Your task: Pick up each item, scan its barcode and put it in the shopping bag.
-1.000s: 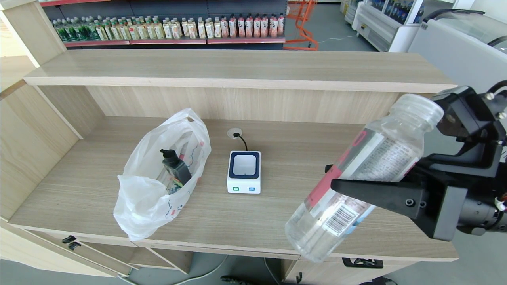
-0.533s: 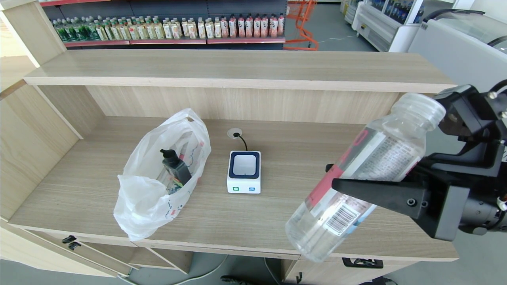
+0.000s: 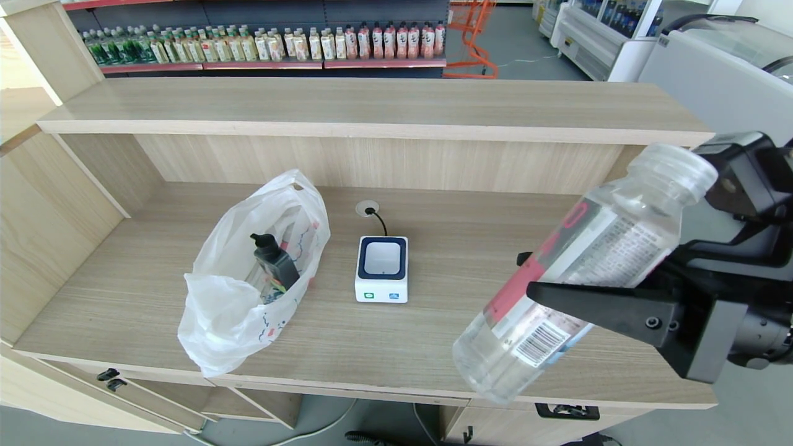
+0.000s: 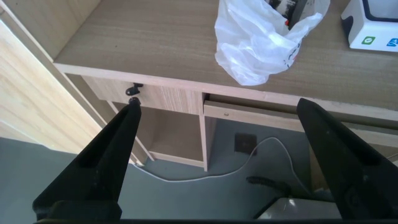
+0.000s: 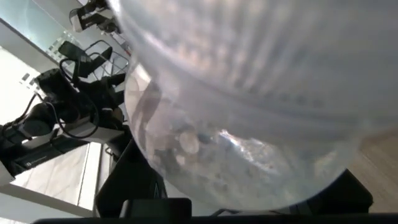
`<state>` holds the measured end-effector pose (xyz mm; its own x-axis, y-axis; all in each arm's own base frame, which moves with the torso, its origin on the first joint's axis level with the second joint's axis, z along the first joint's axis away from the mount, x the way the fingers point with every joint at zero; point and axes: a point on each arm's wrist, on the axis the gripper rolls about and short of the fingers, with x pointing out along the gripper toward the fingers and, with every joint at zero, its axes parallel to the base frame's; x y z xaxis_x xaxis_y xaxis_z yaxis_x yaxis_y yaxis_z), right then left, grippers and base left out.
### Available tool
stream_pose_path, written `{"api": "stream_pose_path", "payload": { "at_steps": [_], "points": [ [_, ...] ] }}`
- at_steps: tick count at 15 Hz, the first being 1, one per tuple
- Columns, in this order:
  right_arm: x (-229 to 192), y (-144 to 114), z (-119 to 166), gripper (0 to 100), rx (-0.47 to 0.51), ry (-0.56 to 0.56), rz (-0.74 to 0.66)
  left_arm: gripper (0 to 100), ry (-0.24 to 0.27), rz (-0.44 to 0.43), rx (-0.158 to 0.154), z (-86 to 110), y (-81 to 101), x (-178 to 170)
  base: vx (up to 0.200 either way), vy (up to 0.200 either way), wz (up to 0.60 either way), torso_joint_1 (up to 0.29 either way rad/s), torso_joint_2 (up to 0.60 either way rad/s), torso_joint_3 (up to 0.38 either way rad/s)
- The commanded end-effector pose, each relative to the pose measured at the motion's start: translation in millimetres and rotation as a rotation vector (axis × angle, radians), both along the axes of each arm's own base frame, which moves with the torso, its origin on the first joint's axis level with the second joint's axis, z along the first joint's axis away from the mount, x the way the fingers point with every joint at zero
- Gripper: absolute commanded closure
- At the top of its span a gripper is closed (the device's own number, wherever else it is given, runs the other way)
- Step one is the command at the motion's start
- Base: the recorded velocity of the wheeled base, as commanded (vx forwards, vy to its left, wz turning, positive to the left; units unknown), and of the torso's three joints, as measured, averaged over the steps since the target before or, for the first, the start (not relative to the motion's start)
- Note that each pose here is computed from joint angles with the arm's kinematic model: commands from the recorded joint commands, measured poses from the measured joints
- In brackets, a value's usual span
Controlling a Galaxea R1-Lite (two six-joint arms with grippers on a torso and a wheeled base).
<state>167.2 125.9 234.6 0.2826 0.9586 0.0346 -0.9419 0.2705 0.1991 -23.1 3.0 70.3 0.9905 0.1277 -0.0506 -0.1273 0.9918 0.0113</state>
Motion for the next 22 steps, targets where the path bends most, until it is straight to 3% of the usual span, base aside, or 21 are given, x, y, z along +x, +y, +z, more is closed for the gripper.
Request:
{"api": "stream_pose_path", "payload": {
  "at_steps": [1,2,5,7,15,22],
  "points": [
    [6,-9,-6,100,-0.052,-0.106,-0.057,0,0.0,0.001,0.0,0.0,0.0,0,0.0,0.0,0.0,0.0,0.0,0.0],
    [12,-17,-11,100,-0.119,-0.216,-0.109,0,0.0,0.001,0.0,0.0,0.0,0,0.0,0.0,0.0,0.0,0.0,0.0],
    [34,-57,-18,100,-0.406,-0.68,-0.316,0,0.001,0.001,0.0,0.0,0.0,0,0.0,0.0,0.0,0.0,0.0,0.0],
    [41,-79,-18,100,-0.582,-0.883,-0.424,0,0.0,-0.001,0.0,0.0,0.0,0,0.0,0.0,0.0,0.0,0.0,0.0],
    [43,-93,-17,100,-0.816,-1.115,-0.517,0,0.0,0.001,0.0,0.0,0.0,0,0.0,0.0,0.0,0.0,0.0,0.0],
    [34,-94,-18,100,-0.825,-1.136,-0.512,0,0.0,0.001,0.001,0.0,0.0,0,0.0,0.0,0.0,0.0,0.0,0.0]
  ]
}}
